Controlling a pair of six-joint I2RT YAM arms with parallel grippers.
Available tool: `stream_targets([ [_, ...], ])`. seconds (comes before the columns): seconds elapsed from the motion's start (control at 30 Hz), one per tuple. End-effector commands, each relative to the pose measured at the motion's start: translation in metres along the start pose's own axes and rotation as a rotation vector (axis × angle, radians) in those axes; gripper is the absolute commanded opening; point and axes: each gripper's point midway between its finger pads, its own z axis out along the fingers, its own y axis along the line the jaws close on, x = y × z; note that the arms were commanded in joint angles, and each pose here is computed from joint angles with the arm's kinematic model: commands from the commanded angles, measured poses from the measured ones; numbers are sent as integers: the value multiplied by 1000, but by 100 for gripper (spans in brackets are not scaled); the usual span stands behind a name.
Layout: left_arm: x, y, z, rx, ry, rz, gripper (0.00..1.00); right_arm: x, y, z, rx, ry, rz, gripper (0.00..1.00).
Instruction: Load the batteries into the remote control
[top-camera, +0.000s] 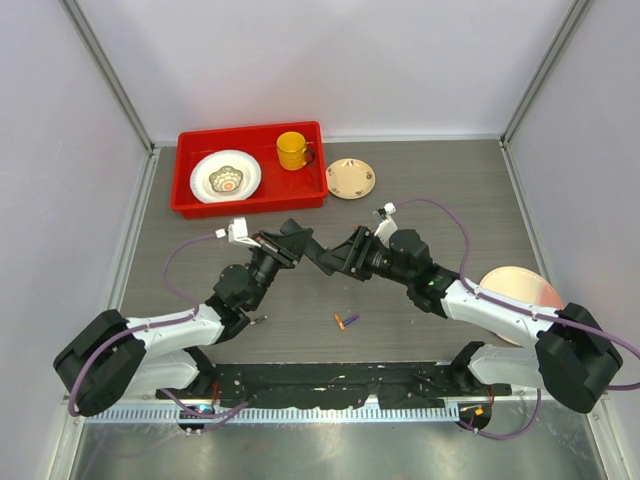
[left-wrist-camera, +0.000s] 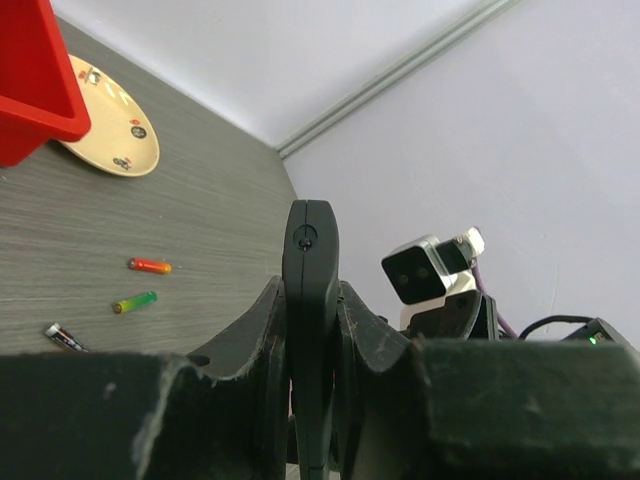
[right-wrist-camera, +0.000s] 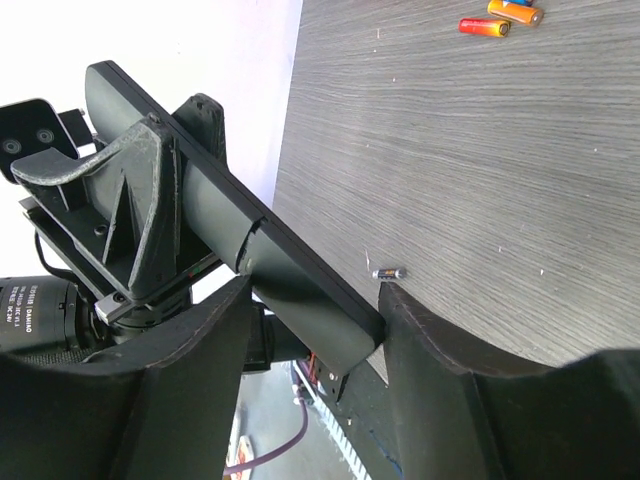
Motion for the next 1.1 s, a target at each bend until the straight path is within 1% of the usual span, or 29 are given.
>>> stream_targets([
  [0.0,-1,-13,0,51,-11,-18,0,-12,27,0,-75,-33,-31,63],
  [0.03,0,-12,0,49,-9,-23,0,-14,28,-1,-75,-40,-33,69],
  [0.07,0,-11,0,47,-7,-25,0,-15,30,-2,-77,-43,-38,71],
  [0.13,1,-9,0,41,-6,-27,0,-17,32,-4,-74,-49,-47,75],
  [0.27,2,-5,0,26,-8,-38,0,-20,37,-8,-66,-52,-96,80],
  [0.3,2,-3,0,20,-13,-39,0,-17,29,-9,-26,-34,-106,81],
  [0.33,1,-2,0,14,-16,-44,0,-22,35,-11,-19,-37,-133,82],
  [0.43,2,2,0,-6,-10,-50,0,-27,20,-23,113,-30,-258,86],
  [0.47,2,3,0,-12,-6,-53,0,-29,15,-27,153,-26,-287,86],
  [0.5,6,7,0,-33,13,-58,0,-31,5,-35,218,-12,-355,87],
  [0.57,6,5,4,-34,36,-72,0,-36,0,-45,267,-13,-421,88],
  [0.6,10,9,3,-52,61,-74,0,-39,-4,-52,320,0,-456,88],
  [0.63,9,13,6,-64,67,-96,0,-40,-8,-56,346,21,-520,88],
  [0.7,16,10,9,-45,135,-130,0,-39,-4,-65,383,63,-589,88],
  [0.73,14,10,13,-39,149,-165,0,-44,-11,-67,438,64,-650,88],
  [0.77,23,12,13,-28,202,-179,0,-38,-8,-67,444,86,-684,88],
  [0.83,21,10,18,-8,207,-234,0,-38,-7,-71,477,107,-734,88],
  [0.87,30,13,19,-6,247,-251,0,-29,-6,-68,475,142,-769,88],
  [0.9,33,7,19,28,278,-265,0,-27,-5,-68,477,157,-783,88],
  [1.07,44,-2,25,79,337,-321,0,-12,0,-58,450,209,-832,88],
])
